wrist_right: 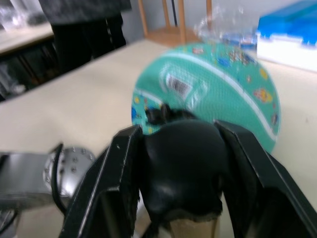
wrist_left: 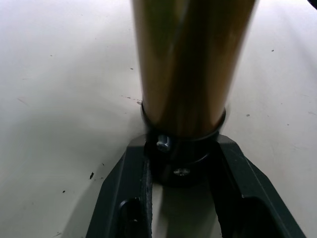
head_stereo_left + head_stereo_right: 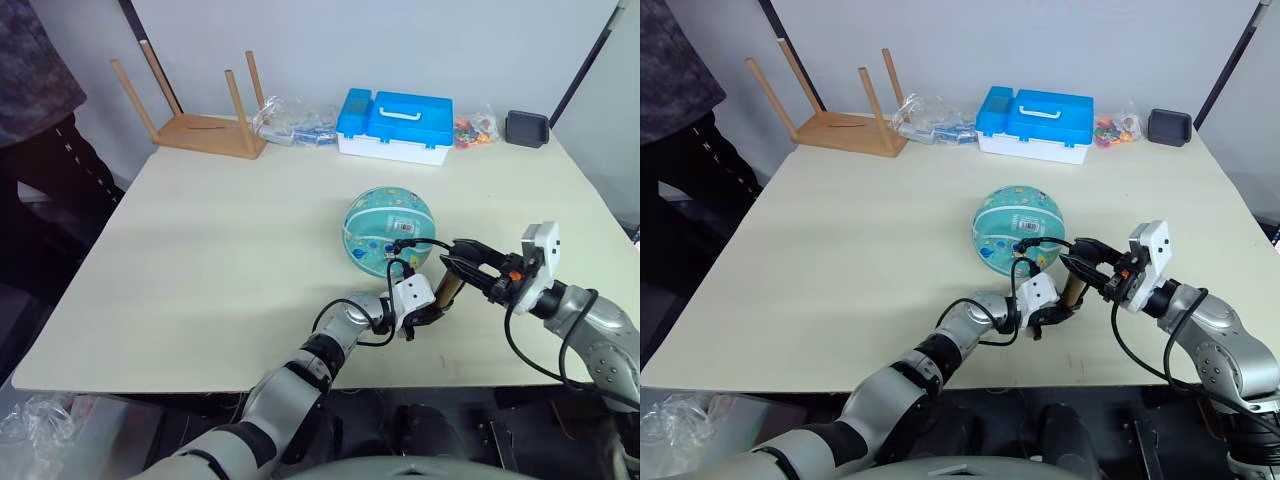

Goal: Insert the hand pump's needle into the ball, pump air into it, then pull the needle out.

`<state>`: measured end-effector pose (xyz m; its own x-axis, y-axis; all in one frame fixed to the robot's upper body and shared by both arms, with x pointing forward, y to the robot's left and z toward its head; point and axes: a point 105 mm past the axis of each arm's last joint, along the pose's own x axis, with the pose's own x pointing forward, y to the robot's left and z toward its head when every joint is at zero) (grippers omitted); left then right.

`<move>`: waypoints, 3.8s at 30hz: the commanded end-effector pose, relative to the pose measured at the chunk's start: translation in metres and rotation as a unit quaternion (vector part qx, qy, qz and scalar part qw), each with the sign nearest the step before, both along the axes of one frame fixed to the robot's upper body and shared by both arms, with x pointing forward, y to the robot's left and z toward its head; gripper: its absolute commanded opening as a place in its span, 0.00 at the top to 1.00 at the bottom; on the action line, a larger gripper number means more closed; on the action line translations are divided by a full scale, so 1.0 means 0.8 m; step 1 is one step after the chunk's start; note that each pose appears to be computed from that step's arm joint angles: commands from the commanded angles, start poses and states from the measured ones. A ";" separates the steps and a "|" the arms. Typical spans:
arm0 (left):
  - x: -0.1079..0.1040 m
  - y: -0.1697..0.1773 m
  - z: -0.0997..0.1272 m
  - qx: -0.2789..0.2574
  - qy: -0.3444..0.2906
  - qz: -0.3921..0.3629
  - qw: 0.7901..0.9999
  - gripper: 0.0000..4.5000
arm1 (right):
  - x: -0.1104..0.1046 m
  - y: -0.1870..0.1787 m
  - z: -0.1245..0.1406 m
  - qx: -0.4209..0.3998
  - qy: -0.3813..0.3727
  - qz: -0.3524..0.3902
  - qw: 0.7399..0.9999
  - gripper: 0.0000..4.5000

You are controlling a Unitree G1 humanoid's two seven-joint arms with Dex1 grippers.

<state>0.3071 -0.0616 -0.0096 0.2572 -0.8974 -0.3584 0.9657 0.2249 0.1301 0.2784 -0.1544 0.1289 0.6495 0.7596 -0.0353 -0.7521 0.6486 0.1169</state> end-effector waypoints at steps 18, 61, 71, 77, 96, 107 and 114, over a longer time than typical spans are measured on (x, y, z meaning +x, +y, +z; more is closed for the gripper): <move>-0.018 0.010 -0.030 0.031 0.042 -0.014 0.999 0.76 | -0.051 -0.042 0.232 0.014 -0.142 0.004 0.990 0.61; -0.020 0.009 -0.029 0.028 0.045 -0.014 0.999 0.76 | -0.051 -0.039 0.237 0.035 -0.144 0.011 0.989 0.61; -0.021 0.009 -0.030 0.030 0.043 -0.017 0.998 0.76 | -0.025 -0.019 0.118 0.031 -0.020 0.014 0.999 0.61; -0.021 0.010 -0.031 0.029 0.042 -0.014 0.999 0.76 | -0.017 -0.012 0.006 0.000 0.065 0.011 0.998 0.61; -0.019 0.011 -0.030 0.029 0.043 -0.009 0.999 0.76 | -0.009 -0.026 0.106 0.002 -0.072 0.013 0.997 0.61; -0.017 0.012 -0.029 0.029 0.044 -0.009 0.999 0.76 | -0.048 -0.034 0.240 0.041 -0.146 0.048 0.987 0.61; -0.017 0.011 -0.029 0.029 0.043 -0.008 0.999 0.76 | -0.014 -0.033 0.138 0.001 -0.044 0.012 0.999 0.61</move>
<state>0.3052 -0.0673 -0.0012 0.2317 -0.9155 -0.3288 0.9706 0.1948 0.1416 0.2624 -0.1799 0.2573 0.6067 0.7900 0.0884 -0.7949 0.6038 0.0596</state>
